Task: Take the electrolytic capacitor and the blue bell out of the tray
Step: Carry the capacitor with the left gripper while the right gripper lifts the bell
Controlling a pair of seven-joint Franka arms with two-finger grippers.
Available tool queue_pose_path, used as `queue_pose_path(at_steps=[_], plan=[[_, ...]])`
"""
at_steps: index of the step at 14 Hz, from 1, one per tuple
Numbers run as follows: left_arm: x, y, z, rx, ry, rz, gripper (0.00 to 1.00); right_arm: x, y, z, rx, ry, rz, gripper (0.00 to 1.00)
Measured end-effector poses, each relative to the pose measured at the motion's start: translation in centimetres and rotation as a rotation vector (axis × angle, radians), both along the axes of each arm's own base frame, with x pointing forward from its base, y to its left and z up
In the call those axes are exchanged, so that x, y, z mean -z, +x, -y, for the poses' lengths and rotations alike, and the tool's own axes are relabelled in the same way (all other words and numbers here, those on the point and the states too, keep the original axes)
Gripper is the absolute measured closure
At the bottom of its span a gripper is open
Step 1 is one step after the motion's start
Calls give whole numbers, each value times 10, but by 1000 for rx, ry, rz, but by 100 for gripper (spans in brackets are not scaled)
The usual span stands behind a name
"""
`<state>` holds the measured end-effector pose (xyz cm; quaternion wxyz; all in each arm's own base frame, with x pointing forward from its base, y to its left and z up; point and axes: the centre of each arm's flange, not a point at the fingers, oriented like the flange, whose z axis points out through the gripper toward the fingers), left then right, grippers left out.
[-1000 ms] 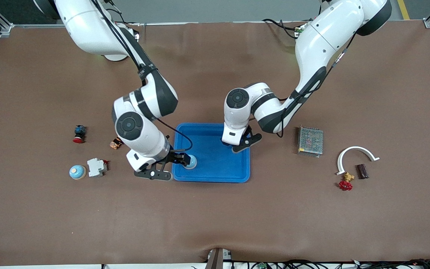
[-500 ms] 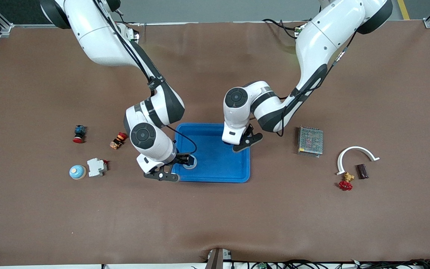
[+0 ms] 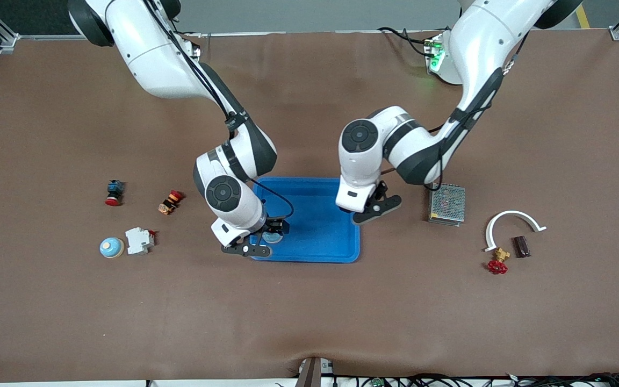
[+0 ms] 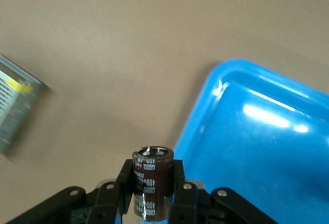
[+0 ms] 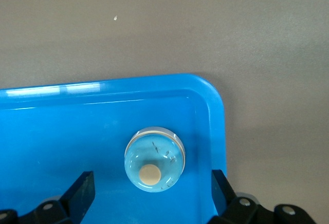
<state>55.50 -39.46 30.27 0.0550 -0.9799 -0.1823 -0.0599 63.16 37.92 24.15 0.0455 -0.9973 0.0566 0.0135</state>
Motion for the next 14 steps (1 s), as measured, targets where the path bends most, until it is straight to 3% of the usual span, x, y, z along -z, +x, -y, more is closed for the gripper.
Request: queue_pose_path(at_steps=[4, 9, 14], plan=[[-39, 19, -44, 72, 7, -48, 66, 15, -2, -8, -7, 8, 22, 0], [-85, 41, -144, 150, 5, -186, 66, 29, -4, -11, -12, 5, 21, 0], [-83, 47, -255, 228, -56, -275, 66, 36, -4, -12, -11, 6, 28, 0]])
